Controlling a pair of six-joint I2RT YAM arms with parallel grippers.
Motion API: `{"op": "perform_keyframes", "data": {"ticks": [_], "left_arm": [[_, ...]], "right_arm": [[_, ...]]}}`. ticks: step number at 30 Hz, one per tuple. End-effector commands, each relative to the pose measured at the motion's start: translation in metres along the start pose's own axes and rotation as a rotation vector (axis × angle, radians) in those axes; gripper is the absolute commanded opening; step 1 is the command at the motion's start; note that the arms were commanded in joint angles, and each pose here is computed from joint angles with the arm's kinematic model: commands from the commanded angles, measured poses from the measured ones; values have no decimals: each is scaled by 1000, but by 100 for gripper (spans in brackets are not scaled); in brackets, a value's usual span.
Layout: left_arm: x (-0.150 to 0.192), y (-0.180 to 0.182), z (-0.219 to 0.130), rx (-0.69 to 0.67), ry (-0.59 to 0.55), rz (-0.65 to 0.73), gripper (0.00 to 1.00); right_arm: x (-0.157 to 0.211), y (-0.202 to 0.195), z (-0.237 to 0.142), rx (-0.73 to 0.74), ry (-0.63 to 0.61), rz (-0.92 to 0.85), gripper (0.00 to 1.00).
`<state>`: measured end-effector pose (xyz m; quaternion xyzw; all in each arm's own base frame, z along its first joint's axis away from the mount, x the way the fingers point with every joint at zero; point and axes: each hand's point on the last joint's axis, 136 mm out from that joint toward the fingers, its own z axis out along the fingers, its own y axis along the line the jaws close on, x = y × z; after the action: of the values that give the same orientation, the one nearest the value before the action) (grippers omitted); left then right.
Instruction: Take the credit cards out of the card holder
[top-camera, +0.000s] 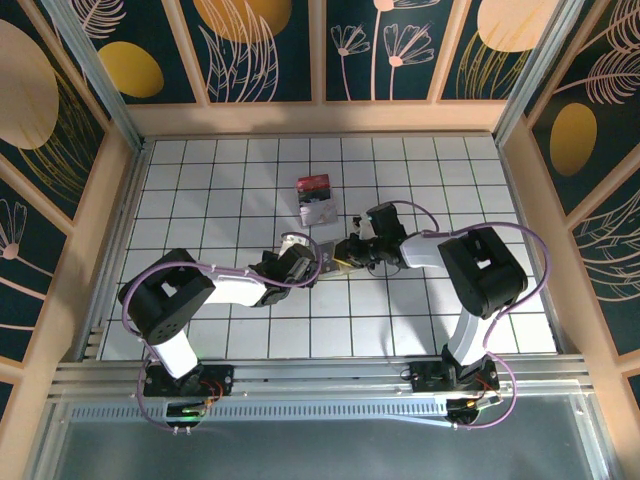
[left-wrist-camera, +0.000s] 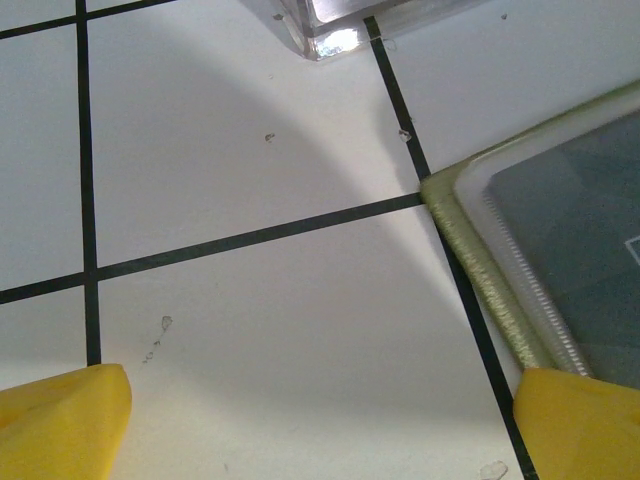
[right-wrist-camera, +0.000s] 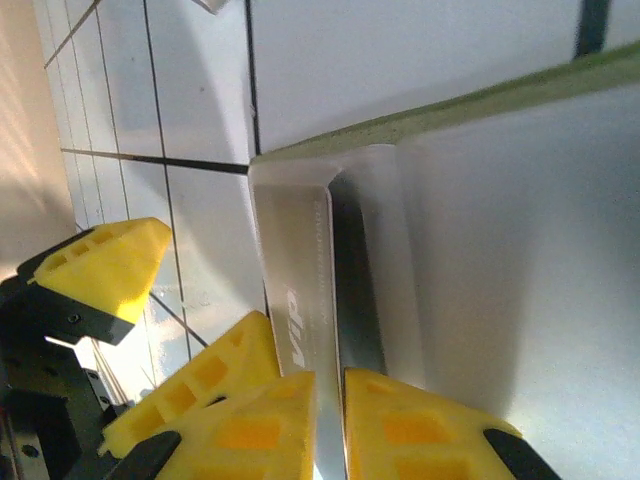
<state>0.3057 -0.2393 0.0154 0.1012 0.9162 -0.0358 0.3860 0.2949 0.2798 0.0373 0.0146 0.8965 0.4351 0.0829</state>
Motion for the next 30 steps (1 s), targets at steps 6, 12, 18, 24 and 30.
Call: {"op": "perform_keyframes", "data": {"ticks": [6, 12, 18, 24, 30], "left_arm": [[10, 0, 6, -19, 41, 24, 99], [12, 2, 6, -26, 45, 26, 99], [12, 2, 6, -29, 47, 25, 99], [11, 3, 6, -31, 43, 24, 99], [-6, -2, -3, -12, 6, 4, 99]], "right_arm": [[1, 21, -13, -120, 3, 0, 15], [0, 20, -18, -132, -9, 11, 15], [-2, 14, -23, -121, -27, 22, 15], [-5, 10, -27, -104, -44, 26, 15], [-5, 6, -24, -97, -39, 36, 13]]}}
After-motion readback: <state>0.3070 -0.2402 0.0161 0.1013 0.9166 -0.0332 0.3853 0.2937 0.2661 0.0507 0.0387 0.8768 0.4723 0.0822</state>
